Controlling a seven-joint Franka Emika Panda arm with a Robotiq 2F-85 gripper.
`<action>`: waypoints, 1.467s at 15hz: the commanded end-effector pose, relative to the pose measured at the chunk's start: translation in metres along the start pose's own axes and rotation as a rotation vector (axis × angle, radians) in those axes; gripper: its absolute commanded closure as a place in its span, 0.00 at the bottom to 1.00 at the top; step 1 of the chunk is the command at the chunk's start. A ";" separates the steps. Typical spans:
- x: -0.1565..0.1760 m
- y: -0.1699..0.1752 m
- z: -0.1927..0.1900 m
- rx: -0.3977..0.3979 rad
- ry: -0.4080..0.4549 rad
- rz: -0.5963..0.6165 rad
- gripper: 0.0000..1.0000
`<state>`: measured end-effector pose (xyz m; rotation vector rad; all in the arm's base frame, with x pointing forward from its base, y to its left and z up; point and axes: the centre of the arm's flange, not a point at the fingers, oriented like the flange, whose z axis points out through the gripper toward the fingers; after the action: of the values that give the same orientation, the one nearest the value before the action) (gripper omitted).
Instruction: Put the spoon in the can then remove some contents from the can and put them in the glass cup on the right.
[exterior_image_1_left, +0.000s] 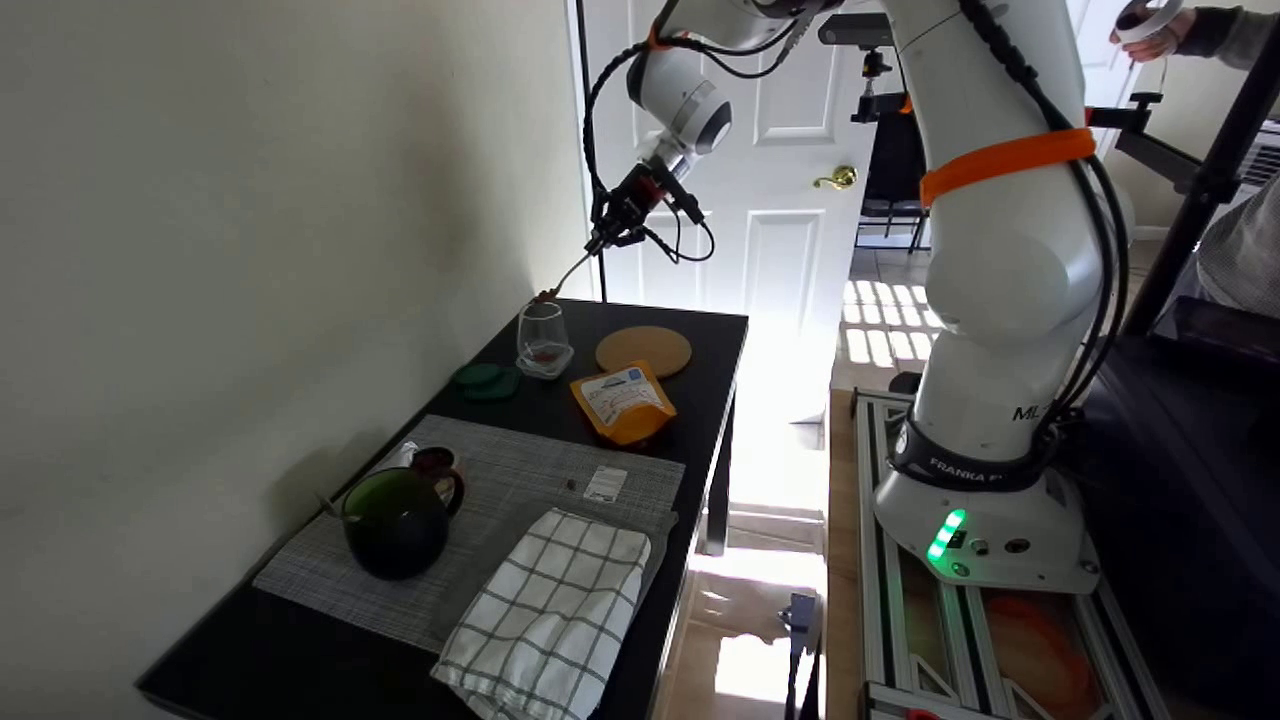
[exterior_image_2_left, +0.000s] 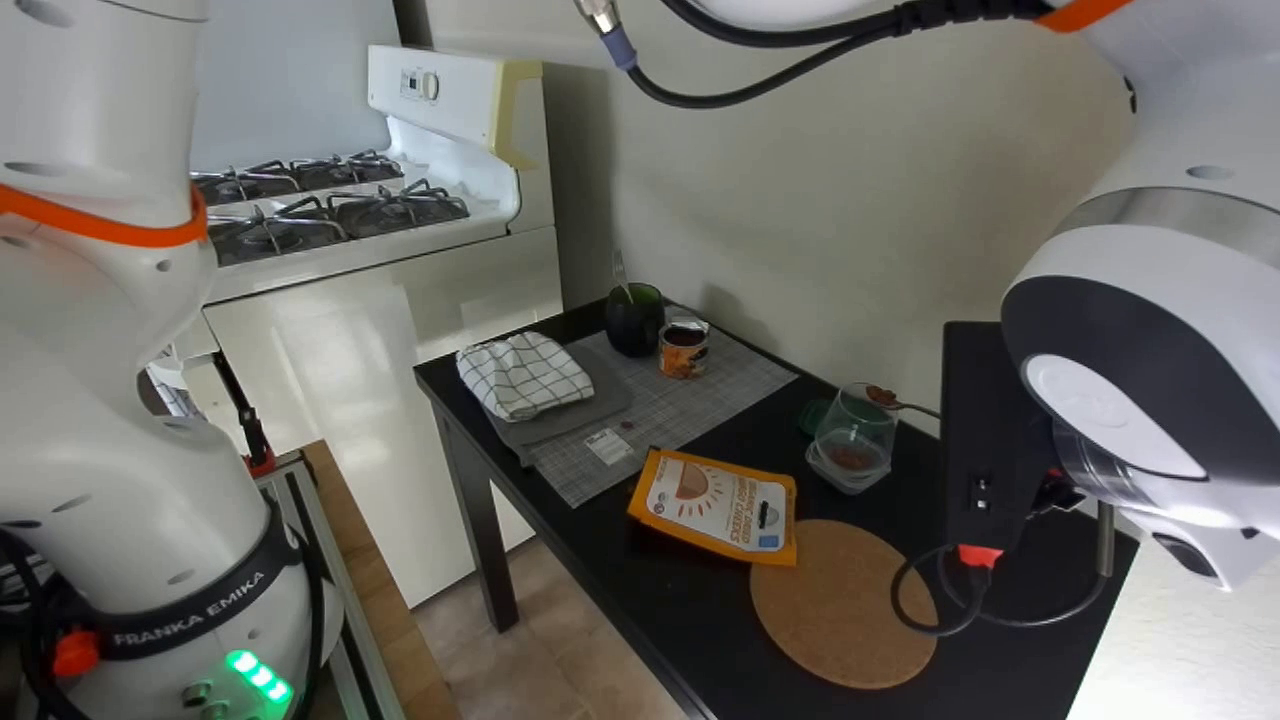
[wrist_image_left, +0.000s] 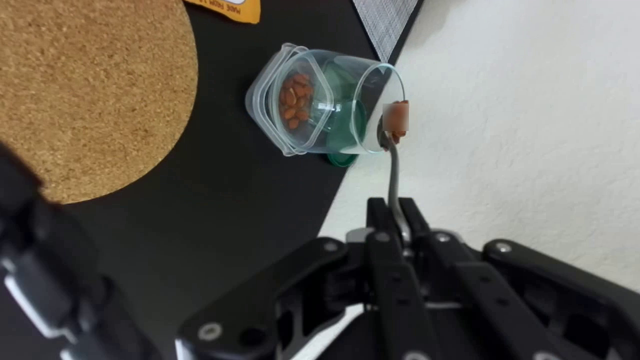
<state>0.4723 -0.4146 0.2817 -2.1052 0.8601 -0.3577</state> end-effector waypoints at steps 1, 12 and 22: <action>-0.001 -0.011 0.003 -0.039 0.019 -0.001 0.98; -0.011 -0.051 0.031 -0.152 -0.005 -0.103 0.98; -0.017 -0.080 0.032 -0.321 0.046 -0.159 0.98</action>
<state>0.5133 -0.3711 0.3093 -2.4173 0.7879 -0.3409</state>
